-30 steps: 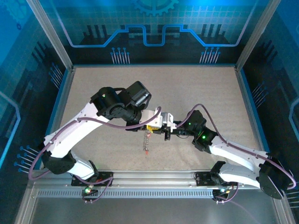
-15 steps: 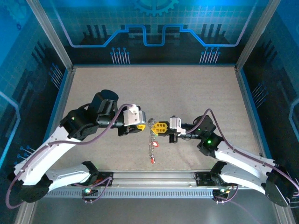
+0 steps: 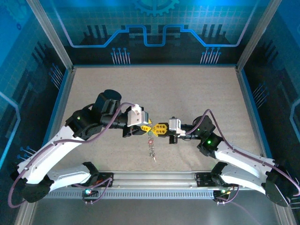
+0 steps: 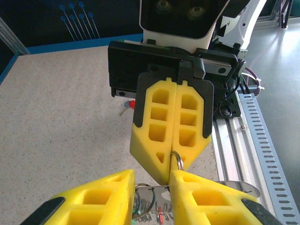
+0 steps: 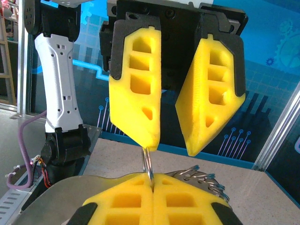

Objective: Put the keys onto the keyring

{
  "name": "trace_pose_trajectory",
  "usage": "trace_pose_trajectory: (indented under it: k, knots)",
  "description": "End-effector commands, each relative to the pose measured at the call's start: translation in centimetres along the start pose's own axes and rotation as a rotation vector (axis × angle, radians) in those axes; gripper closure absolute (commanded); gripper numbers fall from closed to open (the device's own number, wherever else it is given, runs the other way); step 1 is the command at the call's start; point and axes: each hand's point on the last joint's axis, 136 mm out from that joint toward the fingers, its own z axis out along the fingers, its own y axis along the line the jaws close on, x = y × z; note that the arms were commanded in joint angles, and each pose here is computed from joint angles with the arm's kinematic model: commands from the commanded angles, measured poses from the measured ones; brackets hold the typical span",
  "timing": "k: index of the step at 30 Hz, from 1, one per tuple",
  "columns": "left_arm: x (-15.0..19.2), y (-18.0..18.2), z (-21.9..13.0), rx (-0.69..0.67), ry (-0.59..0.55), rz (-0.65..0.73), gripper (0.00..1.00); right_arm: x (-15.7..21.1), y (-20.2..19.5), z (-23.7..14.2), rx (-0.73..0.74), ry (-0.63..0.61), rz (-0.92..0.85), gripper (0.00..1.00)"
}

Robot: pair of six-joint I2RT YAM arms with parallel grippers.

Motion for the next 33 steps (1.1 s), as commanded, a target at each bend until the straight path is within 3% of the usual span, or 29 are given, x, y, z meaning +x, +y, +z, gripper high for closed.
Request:
trace_pose_trajectory:
  k: [1,6,13,17,21,33]
  knots:
    - [0.5,-1.0,0.4,0.064,-0.003,0.001,0.70,-2.9,-1.1,0.0,0.032,-0.070,-0.070,1.00]
    - [1.4,-1.4,0.4,0.081,0.036,-0.024,0.70,-2.7,-1.1,-0.1,0.033,-0.057,-0.068,1.00]
    - [2.3,-0.7,-0.4,0.031,0.033,-0.035,0.61,-2.2,-1.0,-0.1,0.035,-0.040,-0.065,1.00]
    - [2.4,-1.9,-0.1,0.090,-0.005,-0.009,0.56,-2.2,-0.9,-0.1,0.024,-0.037,-0.063,1.00]
    - [2.1,-1.6,1.0,0.125,-0.008,-0.024,0.67,-2.0,-0.9,0.0,0.028,-0.029,-0.067,1.00]
    - [1.6,-1.2,1.8,0.127,-0.063,0.010,0.84,-1.2,-1.5,0.2,0.052,0.011,-0.045,1.00]
